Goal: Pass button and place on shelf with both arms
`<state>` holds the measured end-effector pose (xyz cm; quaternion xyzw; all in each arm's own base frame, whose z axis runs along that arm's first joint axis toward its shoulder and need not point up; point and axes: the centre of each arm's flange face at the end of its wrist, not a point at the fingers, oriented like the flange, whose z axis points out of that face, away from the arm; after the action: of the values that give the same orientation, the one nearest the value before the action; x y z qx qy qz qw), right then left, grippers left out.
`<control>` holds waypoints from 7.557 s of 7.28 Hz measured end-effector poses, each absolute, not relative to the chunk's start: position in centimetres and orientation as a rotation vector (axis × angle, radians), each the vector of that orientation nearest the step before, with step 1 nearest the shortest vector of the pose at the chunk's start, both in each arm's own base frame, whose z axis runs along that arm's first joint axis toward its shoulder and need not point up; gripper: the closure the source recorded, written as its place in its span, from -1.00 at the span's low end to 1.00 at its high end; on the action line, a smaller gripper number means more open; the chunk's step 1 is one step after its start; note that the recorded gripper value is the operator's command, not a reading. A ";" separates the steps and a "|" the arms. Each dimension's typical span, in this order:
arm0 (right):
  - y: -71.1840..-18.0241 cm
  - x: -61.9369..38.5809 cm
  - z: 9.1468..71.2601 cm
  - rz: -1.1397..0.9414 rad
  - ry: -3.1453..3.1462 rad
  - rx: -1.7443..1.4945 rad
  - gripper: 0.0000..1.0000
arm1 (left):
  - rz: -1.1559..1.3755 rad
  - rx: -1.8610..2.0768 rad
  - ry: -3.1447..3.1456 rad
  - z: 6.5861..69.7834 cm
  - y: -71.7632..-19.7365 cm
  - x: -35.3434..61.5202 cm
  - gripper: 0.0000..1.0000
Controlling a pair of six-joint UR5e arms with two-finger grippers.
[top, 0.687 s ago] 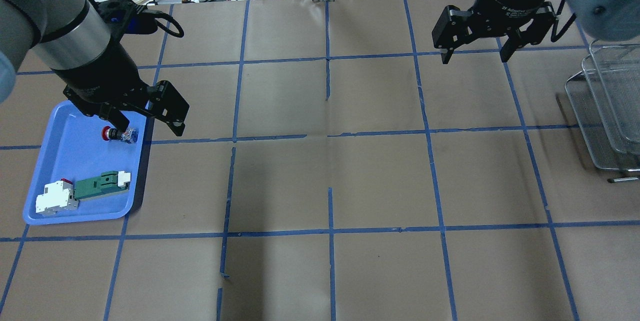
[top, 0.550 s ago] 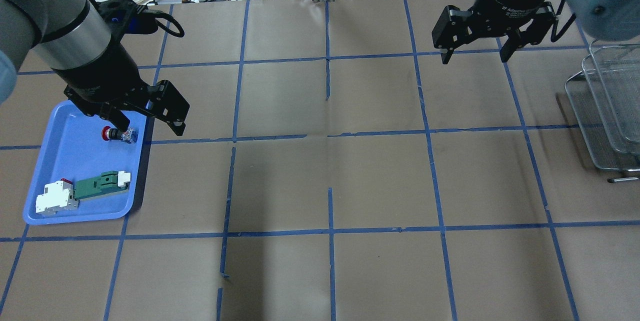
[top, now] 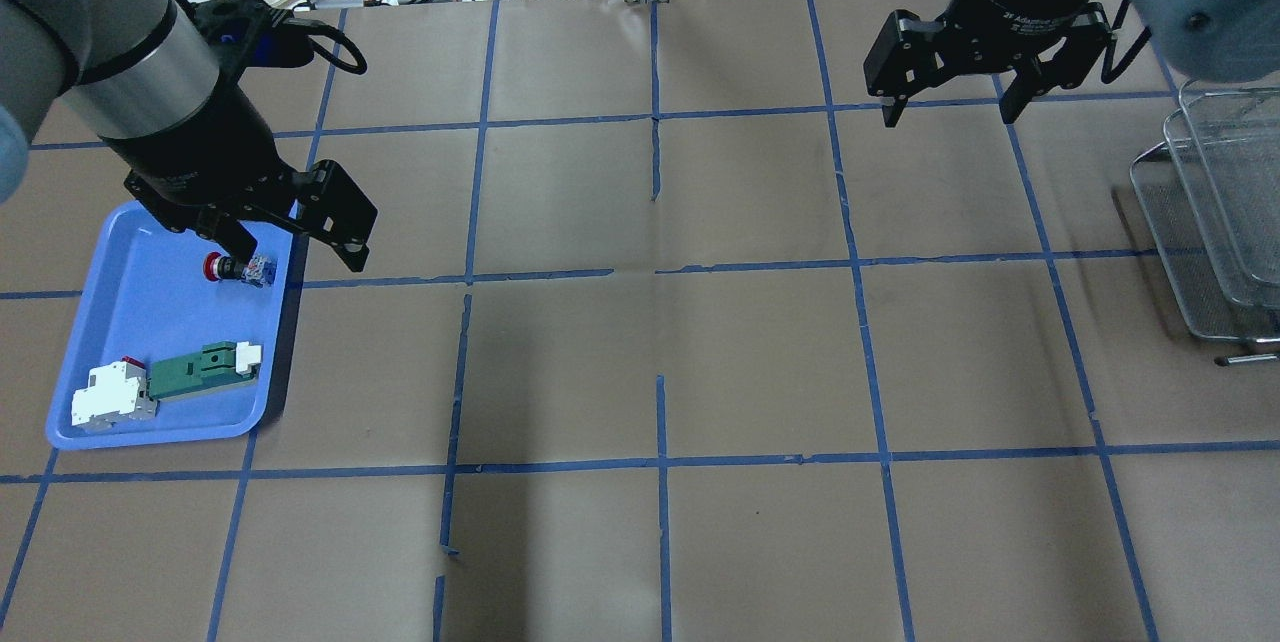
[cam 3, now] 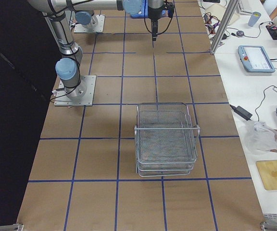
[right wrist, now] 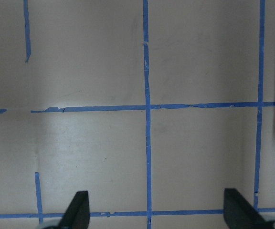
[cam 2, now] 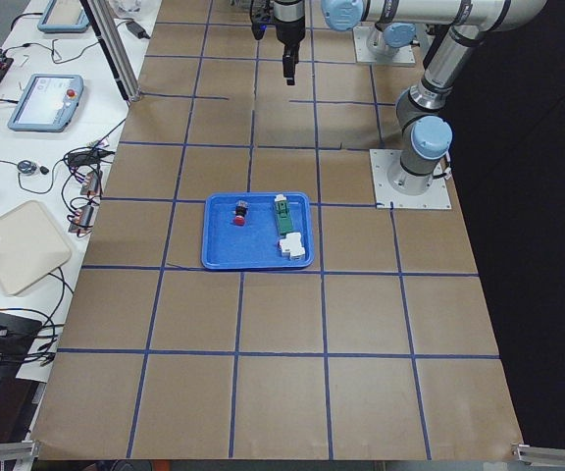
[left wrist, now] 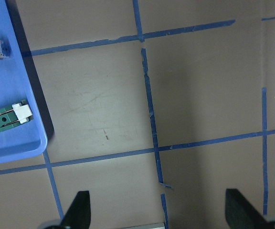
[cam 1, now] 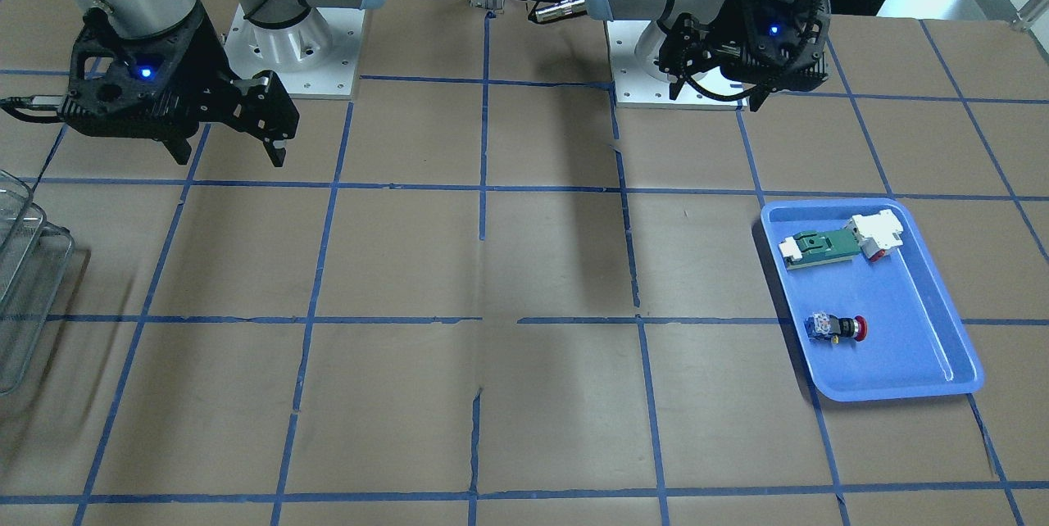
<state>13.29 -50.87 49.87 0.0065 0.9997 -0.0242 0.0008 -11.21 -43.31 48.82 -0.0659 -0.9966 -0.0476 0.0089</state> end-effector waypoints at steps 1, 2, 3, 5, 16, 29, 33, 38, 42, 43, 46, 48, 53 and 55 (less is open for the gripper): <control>-50.9 13.3 49.9 -0.076 3.139 0.021 -1.00 | -0.149 -0.210 -3.114 48.8 -43.3 -11.2 -1.00; -50.9 13.3 49.9 -0.077 3.139 0.021 -1.00 | -0.146 -0.215 -3.114 48.8 -43.4 -11.2 -1.00; -50.9 13.3 49.9 -0.078 3.139 0.022 -1.00 | -0.145 -0.216 -3.114 48.8 -43.4 -11.2 -1.00; -50.9 13.3 49.9 -0.078 3.139 0.020 -1.00 | -0.146 -0.218 -3.113 48.8 -43.4 -11.2 -1.00; -50.9 13.3 49.9 -0.077 3.139 0.020 -1.00 | -0.108 0.080 -3.121 47.2 -45.6 -3.3 -1.00; -50.9 13.3 49.8 -0.073 3.138 0.021 -1.00 | -0.110 1.897 -2.054 31.3 -56.1 26.7 -1.00; -50.9 13.3 49.8 -0.074 3.137 0.020 -1.00 | -0.261 2.016 -1.972 26.0 -56.0 28.4 -1.00; -50.9 13.3 49.8 -0.073 3.137 0.021 -1.00 | -0.462 2.014 -1.877 19.8 -56.9 28.7 -1.00; -50.9 13.3 49.8 -0.073 3.137 0.022 -1.00 | -0.481 1.884 -1.907 17.3 -57.8 28.5 -1.00; -50.9 13.3 49.8 -0.072 3.137 0.022 -1.00 | -0.494 1.874 -1.905 16.7 -57.8 28.4 -1.00; -51.0 13.3 49.7 -0.071 3.137 0.020 -1.00 | -0.522 1.854 -1.905 15.5 -57.7 28.2 -0.46; -51.0 13.3 49.7 -0.071 3.137 0.020 -1.00 | -0.542 1.848 -1.891 15.3 -57.6 28.0 0.20; -50.9 13.3 49.7 -0.070 3.137 0.020 -1.00 | -0.589 1.818 -1.894 15.9 -57.3 27.8 1.00; -50.9 13.3 49.8 -0.071 3.137 0.019 -1.00 | -0.580 1.803 -1.918 18.2 -57.7 26.5 1.00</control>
<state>13.31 -50.88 49.76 0.0060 0.9997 -0.0226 0.0018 26.50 -57.66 18.18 0.6524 -0.6938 -0.2099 0.2213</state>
